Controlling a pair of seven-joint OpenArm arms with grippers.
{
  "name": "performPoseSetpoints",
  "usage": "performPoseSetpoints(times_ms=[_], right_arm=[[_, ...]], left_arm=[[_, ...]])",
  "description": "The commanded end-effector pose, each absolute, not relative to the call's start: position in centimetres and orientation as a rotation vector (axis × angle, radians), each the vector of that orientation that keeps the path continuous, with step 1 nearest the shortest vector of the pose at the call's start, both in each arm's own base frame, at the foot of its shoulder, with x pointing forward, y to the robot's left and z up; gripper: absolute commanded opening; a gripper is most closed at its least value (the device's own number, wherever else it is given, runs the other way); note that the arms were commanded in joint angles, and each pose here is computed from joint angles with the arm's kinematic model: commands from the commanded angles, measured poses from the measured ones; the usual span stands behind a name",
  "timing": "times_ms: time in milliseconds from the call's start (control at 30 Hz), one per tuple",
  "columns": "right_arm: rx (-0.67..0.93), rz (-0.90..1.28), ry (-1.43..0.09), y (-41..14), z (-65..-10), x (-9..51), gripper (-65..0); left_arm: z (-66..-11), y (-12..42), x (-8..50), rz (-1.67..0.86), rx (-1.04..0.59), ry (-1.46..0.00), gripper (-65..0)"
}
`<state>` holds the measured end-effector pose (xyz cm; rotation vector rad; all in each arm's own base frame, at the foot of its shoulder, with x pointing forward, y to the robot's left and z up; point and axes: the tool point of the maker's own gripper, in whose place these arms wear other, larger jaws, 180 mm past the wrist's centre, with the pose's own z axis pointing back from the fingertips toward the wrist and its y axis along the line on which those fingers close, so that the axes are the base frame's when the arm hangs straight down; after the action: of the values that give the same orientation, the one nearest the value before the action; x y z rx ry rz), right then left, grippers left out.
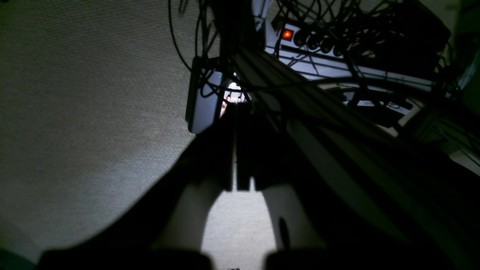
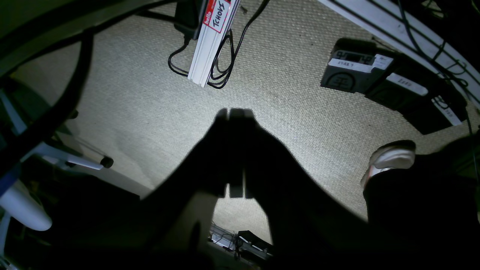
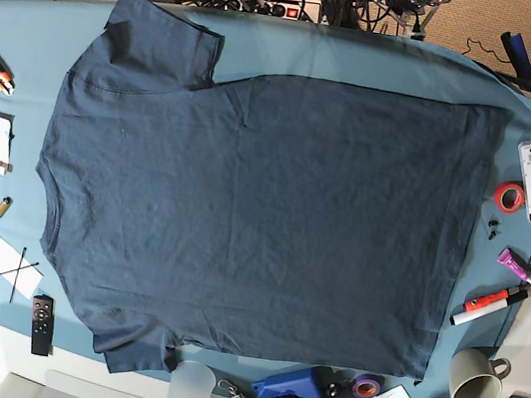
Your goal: Fold the T-shirt properly
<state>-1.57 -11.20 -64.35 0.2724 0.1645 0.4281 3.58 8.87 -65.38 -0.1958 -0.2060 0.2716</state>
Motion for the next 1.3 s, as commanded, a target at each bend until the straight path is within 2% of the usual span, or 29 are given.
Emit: performPoseSetpoints(times_ms=[0, 733, 933, 1100, 1267], right_arm=[[0.282, 0.431, 0.168, -11.1, -64.3, -1.6, -65.0], [0.276, 0.439, 0.185, -11.3, -64.1, -1.8, -65.0], [0.244, 0.471, 0.203, -13.3, -63.4, -2.4, -65.0], [0.228, 0.513, 0.162, -15.4, -62.0, -3.6, -65.0], [0.227, 0.518, 0.131, -17.0, -59.8, -4.6, -65.0]], left_arm=[[-65.3, 8.5, 3.8, 0.265, -0.208, -0.218, -65.0], [-65.2, 9.2, 3.1, 0.263, -0.192, -0.219, -65.0], [-64.7, 11.7, 0.5, 0.258, -0.141, -0.229, -65.0], [-63.0, 14.8, -1.1, 0.349, -0.189, -0.293, -65.0], [-60.5, 17.4, -3.2, 0.300, -0.229, -0.341, -65.0]])
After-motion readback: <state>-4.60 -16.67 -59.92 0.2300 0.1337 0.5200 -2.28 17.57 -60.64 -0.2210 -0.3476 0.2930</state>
